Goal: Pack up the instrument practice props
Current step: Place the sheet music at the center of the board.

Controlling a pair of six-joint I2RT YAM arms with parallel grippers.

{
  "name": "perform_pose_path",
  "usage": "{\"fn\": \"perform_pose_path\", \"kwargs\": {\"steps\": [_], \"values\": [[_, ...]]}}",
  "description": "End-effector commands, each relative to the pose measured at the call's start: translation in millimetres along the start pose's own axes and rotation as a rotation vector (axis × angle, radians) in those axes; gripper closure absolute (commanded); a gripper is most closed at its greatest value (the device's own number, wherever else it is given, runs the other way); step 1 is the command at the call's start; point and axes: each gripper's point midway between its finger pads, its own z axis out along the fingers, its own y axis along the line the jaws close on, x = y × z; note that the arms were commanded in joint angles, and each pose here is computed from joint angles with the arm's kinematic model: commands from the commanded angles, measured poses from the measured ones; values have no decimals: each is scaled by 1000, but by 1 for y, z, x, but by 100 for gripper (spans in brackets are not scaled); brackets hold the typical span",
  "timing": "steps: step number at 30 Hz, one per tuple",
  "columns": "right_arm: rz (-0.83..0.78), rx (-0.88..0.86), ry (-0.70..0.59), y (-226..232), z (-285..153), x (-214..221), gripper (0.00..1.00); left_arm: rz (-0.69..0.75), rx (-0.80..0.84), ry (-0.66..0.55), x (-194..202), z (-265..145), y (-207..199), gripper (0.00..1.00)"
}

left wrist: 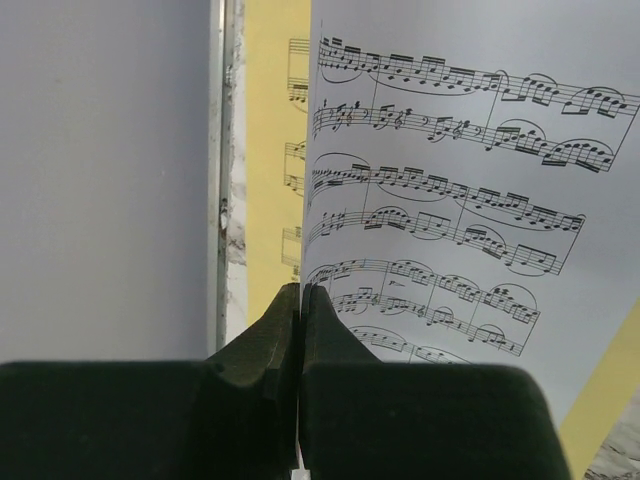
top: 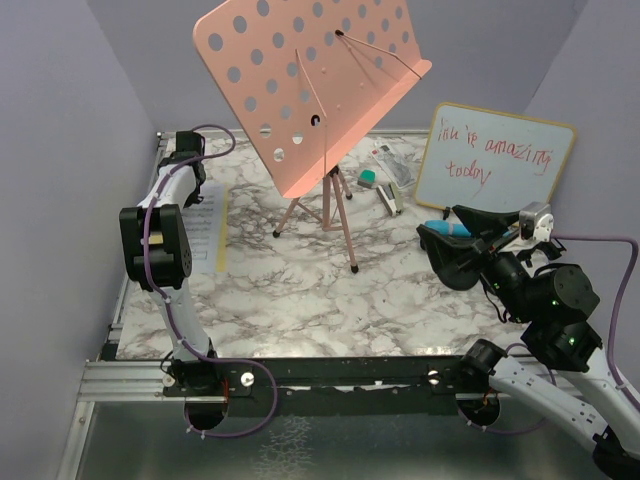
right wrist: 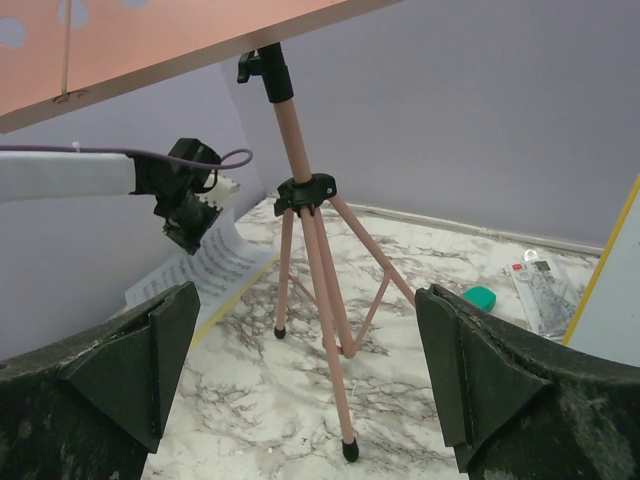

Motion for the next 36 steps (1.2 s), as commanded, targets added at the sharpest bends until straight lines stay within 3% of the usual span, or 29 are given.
{"fn": "perform_pose_path", "kwargs": {"steps": [1, 10, 19, 24, 28, 36], "values": [[-15, -13, 21, 1, 1, 8, 3, -10, 91, -47, -5, -4, -11, 97], [-15, -16, 23, 1, 2, 9, 3, -52, 63, -55, -7, -8, 4, 98], [-17, -18, 26, 2, 3, 10, 3, -64, -66, -5, 0, -1, 26, 97], [-19, -16, 26, 2, 3, 10, 3, -59, -121, 13, 2, 3, 33, 87], [-21, -18, 33, 2, 4, 11, 3, -58, -144, 19, 1, 5, 36, 69], [-23, -8, 46, 0, 5, 14, 3, -74, -184, 28, 3, 5, 42, 54]]}}
